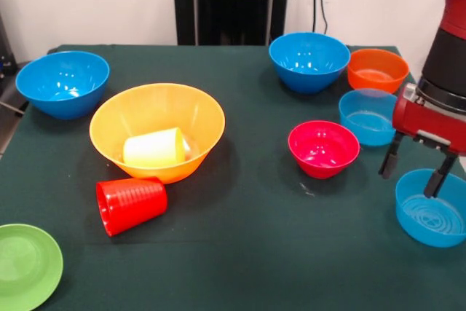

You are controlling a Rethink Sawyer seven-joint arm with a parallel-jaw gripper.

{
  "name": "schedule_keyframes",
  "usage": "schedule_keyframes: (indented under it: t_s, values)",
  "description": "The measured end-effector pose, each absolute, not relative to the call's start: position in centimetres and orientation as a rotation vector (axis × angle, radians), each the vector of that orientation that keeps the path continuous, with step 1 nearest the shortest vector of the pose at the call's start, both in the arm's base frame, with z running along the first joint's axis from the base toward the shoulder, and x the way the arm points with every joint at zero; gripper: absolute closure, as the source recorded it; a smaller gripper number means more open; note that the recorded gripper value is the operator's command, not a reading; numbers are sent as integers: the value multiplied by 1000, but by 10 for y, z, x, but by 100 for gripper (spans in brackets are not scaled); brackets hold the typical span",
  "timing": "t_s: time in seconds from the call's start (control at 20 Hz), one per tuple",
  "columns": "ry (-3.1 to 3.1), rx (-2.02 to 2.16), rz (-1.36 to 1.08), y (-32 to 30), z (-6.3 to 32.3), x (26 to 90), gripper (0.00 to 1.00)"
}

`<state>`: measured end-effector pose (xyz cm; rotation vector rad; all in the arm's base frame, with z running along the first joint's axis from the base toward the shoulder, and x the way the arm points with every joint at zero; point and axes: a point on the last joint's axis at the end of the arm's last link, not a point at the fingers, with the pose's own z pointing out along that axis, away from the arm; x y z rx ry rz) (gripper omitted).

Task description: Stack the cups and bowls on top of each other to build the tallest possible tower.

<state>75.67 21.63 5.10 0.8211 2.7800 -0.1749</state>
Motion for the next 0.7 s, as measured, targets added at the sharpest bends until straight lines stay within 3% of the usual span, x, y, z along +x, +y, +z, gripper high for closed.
schedule_keyframes:
  t_s: [0.7]
  values:
    - [2868,946,-179,182,50,769,0]
